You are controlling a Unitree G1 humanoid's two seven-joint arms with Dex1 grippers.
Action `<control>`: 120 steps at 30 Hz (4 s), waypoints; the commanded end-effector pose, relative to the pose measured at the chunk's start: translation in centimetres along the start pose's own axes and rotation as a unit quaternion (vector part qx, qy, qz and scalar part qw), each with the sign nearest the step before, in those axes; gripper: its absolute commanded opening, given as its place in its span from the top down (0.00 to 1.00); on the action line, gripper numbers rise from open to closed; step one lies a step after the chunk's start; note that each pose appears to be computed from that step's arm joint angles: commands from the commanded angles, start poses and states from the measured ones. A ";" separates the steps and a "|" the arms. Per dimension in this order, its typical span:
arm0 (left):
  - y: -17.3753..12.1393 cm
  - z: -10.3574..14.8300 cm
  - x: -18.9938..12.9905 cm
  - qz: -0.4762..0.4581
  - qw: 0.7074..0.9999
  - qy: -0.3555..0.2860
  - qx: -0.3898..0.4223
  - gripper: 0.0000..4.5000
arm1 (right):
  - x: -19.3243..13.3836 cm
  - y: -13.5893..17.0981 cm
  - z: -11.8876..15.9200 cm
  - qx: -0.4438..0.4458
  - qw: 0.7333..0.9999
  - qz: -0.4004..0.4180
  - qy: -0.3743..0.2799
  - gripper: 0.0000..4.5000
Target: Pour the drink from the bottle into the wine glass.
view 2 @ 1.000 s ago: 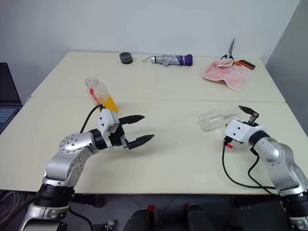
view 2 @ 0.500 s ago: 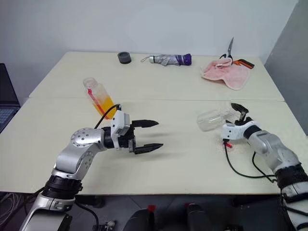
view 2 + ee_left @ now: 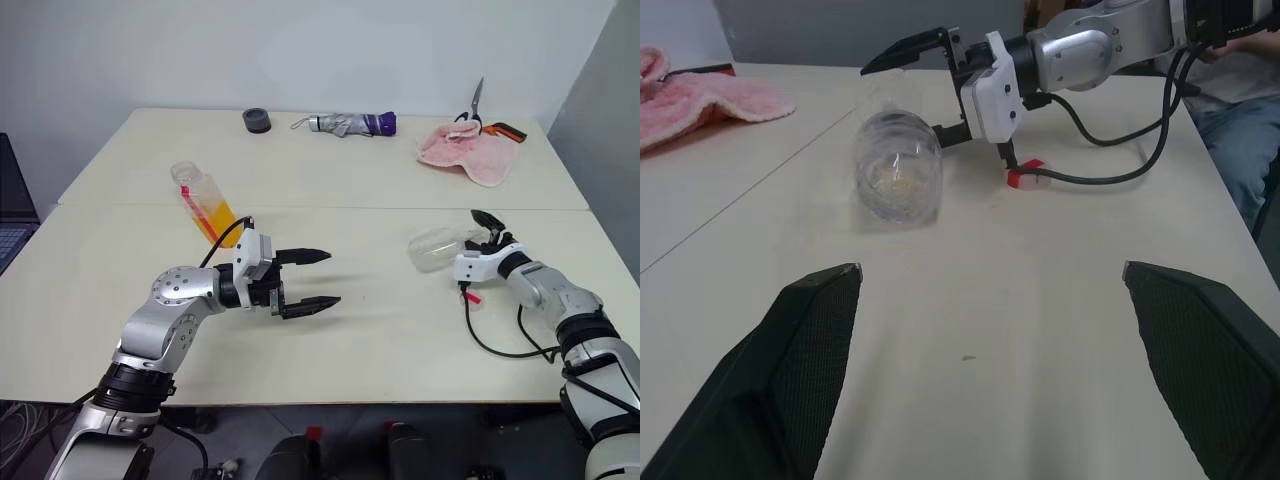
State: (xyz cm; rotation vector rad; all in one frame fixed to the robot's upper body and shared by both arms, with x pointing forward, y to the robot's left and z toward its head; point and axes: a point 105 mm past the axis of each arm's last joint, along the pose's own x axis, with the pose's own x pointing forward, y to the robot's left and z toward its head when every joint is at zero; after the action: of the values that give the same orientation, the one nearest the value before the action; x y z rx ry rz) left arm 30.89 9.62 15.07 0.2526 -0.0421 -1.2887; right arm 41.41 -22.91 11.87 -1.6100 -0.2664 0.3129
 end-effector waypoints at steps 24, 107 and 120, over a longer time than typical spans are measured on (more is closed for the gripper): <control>2.0 0.8 -2.3 0.083 0.997 -0.009 0.004 0.00 | 0.8 -1.0 0.4 0.090 0.995 -0.052 0.005 0.98; 2.6 3.0 -9.0 0.237 0.971 0.003 0.022 0.00 | 6.6 -2.3 20.1 0.693 0.685 0.101 -0.200 0.01; 2.2 3.0 -9.9 0.253 0.967 0.011 0.021 0.00 | 7.6 -2.6 20.4 0.694 0.687 0.086 -0.197 0.96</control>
State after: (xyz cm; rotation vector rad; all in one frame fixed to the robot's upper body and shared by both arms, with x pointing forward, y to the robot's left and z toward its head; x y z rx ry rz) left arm 30.09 19.09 18.30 0.2423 -0.0663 -0.7759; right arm 40.90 -1.53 11.18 -0.0124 -0.0497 0.7706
